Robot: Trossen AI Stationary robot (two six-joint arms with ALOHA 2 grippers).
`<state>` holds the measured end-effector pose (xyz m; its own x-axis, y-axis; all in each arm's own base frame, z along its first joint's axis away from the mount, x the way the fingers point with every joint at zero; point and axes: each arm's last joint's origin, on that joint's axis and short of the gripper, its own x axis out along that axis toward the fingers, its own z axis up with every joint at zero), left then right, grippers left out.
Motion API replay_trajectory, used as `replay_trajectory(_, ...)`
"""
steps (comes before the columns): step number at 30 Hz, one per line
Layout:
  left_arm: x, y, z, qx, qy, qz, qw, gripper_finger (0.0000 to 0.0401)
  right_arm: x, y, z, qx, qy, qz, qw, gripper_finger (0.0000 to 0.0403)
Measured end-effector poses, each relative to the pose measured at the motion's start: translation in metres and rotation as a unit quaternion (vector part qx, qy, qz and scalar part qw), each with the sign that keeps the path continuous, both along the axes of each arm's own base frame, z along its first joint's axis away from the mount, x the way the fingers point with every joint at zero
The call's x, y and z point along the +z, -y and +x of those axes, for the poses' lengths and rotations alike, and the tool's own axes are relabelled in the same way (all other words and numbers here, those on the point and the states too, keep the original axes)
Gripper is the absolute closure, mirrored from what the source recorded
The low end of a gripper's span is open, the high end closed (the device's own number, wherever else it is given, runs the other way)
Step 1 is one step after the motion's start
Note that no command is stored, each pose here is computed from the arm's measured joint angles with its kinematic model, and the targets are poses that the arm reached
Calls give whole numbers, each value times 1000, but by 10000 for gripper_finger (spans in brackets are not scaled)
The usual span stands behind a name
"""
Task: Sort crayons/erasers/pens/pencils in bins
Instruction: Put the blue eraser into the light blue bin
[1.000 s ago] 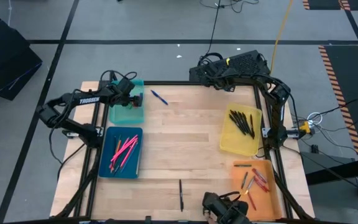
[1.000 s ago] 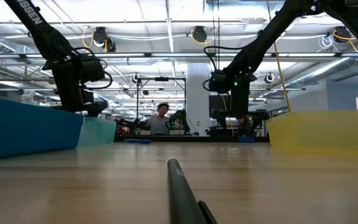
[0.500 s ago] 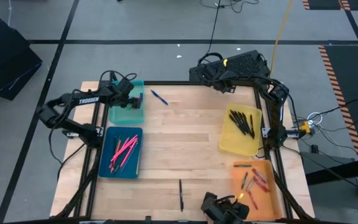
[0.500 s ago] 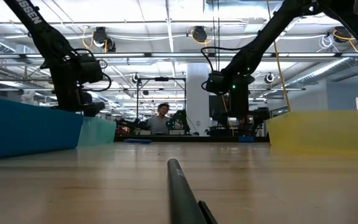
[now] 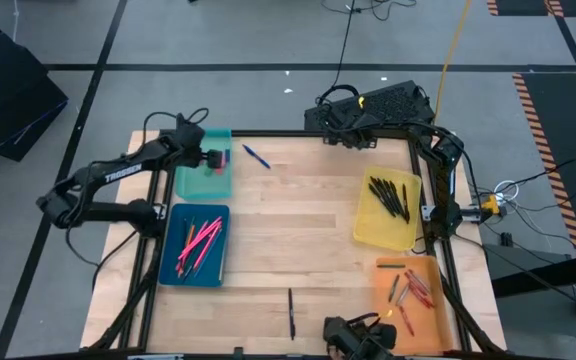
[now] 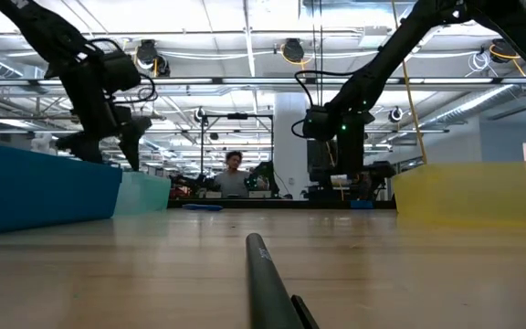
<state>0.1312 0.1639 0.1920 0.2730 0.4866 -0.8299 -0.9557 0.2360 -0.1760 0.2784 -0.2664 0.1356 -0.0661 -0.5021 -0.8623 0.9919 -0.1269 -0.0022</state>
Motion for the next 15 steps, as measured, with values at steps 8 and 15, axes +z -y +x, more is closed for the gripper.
replay_trajectory(8, 13, 4, -3, 1, 21, 34, 999, 52, 6, 0, 9, 144, 36, 35, 988, 55)
replay_trajectory(15, 13, 6, -4, -10, 22, 24, 999, 52, 20, -4, -4, -9, 19, -5, 1000, 55)
